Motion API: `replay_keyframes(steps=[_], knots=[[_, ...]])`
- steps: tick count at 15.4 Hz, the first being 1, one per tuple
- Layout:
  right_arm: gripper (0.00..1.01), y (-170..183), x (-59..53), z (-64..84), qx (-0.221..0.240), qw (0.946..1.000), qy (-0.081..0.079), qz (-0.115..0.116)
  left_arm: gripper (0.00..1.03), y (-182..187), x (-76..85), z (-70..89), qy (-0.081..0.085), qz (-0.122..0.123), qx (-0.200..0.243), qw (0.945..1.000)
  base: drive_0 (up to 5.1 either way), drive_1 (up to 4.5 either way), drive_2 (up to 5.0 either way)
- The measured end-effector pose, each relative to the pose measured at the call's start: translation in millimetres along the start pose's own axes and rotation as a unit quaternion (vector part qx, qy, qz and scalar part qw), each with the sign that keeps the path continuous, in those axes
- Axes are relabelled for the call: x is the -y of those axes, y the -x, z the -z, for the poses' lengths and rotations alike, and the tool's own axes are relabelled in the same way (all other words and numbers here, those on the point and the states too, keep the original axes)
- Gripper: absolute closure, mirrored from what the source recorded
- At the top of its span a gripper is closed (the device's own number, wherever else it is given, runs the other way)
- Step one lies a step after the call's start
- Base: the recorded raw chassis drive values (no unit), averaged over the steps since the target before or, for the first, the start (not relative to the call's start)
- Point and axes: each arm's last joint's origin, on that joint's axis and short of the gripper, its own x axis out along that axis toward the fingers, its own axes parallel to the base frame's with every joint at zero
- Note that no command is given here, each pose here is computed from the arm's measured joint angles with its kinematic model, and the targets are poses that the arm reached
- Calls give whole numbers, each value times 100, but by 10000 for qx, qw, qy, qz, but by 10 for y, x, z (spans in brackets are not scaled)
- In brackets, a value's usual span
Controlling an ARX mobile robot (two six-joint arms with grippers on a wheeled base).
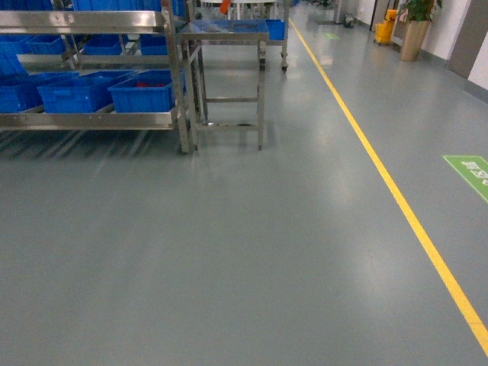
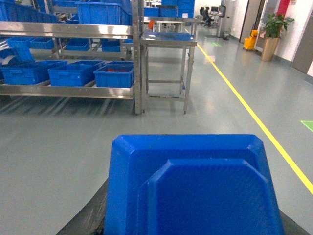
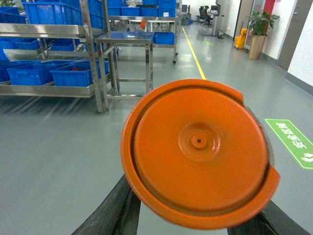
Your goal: Sort blue parts and orange caps into right shelf containers
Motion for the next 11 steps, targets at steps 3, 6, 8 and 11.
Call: replay_keyframes(steps=[3,6,8,11], knots=[[59,0,0,1,-6,10000,0,2,60,0,0,-3,-2,2,15,10000,12,435,-410],[59,0,0,-2,10,10000,-2,2,60,0,0,-2,-2,2,10,10000,12,435,-410],[59,0,0,1,-8,10000,0,2,60,0,0,-1,-2,2,6,10000,12,435,-410],[59,0,0,-1,6,10000,0,0,60,0,0,0,0,-2,2,10000,11,433,-412]])
